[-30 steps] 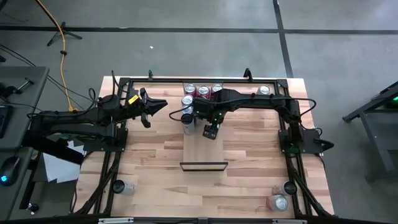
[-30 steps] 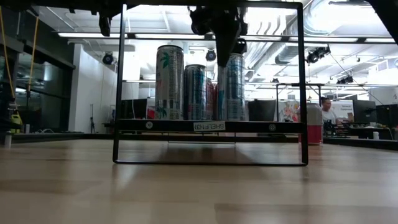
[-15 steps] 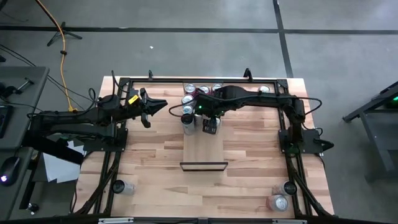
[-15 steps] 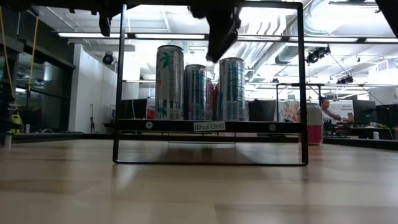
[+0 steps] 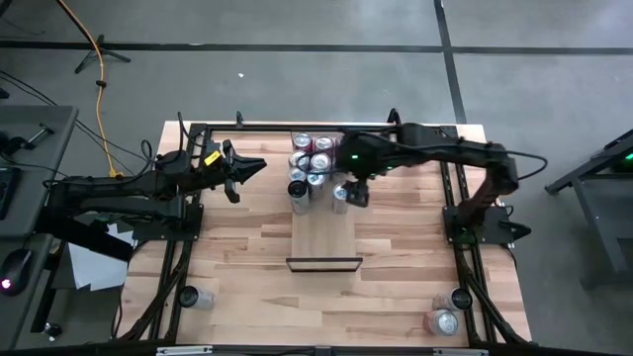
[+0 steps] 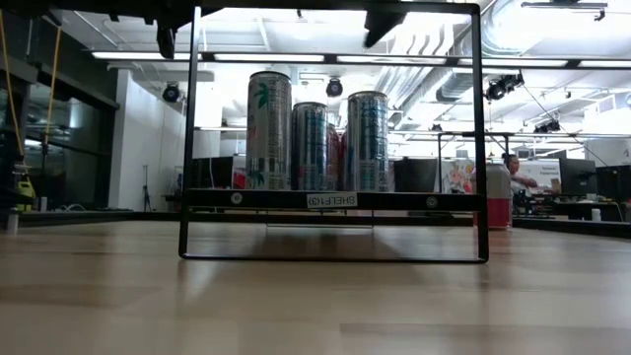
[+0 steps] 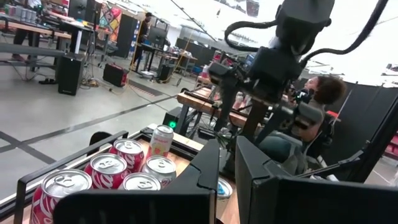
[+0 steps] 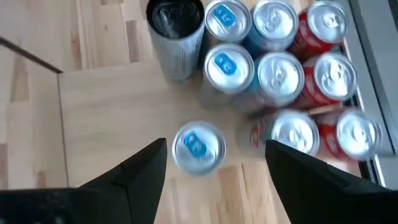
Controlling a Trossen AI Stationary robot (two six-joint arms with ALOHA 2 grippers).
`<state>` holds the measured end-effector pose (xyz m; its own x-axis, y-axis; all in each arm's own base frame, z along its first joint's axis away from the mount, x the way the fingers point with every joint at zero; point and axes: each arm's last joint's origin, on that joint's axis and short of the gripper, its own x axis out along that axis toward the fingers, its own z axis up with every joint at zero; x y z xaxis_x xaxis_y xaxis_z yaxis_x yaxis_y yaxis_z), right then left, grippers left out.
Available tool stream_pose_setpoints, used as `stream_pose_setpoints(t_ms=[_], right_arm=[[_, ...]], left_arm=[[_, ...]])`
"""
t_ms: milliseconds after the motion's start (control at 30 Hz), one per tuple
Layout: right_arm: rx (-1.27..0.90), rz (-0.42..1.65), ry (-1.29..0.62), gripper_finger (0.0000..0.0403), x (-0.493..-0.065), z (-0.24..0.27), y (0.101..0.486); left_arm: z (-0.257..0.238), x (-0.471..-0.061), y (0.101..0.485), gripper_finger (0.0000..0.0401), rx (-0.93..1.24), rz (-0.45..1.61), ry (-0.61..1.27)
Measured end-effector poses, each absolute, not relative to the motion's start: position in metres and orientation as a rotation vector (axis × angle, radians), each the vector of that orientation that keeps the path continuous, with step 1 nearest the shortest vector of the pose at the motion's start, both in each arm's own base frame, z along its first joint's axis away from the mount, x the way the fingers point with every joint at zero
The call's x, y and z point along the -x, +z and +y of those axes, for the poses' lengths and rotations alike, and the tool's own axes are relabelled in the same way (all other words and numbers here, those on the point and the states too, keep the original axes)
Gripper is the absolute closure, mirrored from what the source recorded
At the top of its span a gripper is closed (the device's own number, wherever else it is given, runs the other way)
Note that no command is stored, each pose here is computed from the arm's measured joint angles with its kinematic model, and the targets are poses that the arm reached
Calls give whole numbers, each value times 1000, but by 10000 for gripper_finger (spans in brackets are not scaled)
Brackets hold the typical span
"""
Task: Place canned beverage on shelf
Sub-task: Put the blue soda can on the shelf aligned with the other blue soda cans
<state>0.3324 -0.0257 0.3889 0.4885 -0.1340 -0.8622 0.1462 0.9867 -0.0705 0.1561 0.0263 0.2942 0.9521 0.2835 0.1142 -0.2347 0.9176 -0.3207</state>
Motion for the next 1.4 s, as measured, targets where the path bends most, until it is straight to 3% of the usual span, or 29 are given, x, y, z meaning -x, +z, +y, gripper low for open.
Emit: stream_pose_setpoints(t_ms=[200, 567, 967, 1100, 1267, 1400], right_arm=[[-147, 982, -230, 146, -280, -18, 382], [-612, 620, -316, 146, -213, -3, 370], [-535, 621, -209, 155, -214, 1, 363], [-505, 761, -224, 216, -219, 5, 348], [-446, 937, -242, 372, -232, 16, 319], [-469, 939, -233, 383, -244, 24, 285]], left_arm=[[27, -156, 294, 401, 310, -162, 281], [27, -156, 294, 401, 311, -163, 290], [27, -156, 294, 401, 312, -163, 290], [27, -156, 294, 401, 312, -162, 290], [27, -156, 294, 401, 311, -162, 291], [27, -156, 294, 401, 311, -161, 291]])
